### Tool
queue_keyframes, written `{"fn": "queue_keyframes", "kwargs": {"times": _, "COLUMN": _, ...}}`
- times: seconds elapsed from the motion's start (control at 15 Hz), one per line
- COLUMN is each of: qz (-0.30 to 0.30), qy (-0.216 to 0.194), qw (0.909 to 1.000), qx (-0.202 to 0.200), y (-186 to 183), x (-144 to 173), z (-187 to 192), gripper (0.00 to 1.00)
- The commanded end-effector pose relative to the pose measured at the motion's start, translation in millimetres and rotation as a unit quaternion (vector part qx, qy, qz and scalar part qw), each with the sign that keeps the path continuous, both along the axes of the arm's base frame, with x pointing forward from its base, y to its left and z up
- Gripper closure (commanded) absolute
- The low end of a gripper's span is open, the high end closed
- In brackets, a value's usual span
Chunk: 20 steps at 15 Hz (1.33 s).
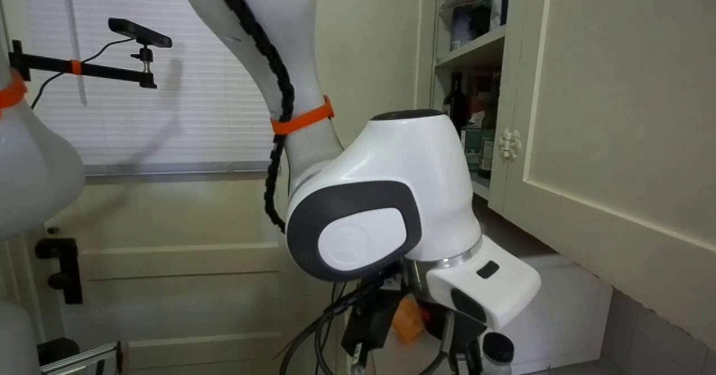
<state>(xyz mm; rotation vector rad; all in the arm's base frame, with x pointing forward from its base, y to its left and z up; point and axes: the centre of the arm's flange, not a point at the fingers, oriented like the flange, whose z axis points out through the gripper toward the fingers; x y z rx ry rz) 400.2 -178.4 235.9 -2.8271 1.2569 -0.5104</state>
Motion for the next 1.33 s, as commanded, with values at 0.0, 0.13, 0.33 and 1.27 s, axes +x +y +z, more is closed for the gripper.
{"fn": "queue_keyframes", "kwargs": {"times": 0.0, "qz": 0.014, "qy": 0.000, "qw": 0.9999, "qx": 0.008, "y": -11.4, "x": -5.6, "z": 14.8, "gripper": 1.00}}
{"fn": "queue_keyframes", "kwargs": {"times": 0.13, "qz": 0.015, "qy": 0.003, "qw": 0.9999, "qx": 0.007, "y": -13.5, "x": -5.4, "z": 14.9, "gripper": 1.00}}
{"fn": "queue_keyframes", "kwargs": {"times": 0.33, "qz": 0.015, "qy": -0.002, "qw": 0.9999, "qx": 0.003, "y": -19.9, "x": -8.5, "z": 18.7, "gripper": 1.00}}
{"fn": "queue_keyframes", "kwargs": {"times": 1.27, "qz": 0.012, "qy": 0.002, "qw": 0.9999, "qx": -0.008, "y": -40.9, "x": -20.6, "z": 52.4, "gripper": 1.00}}
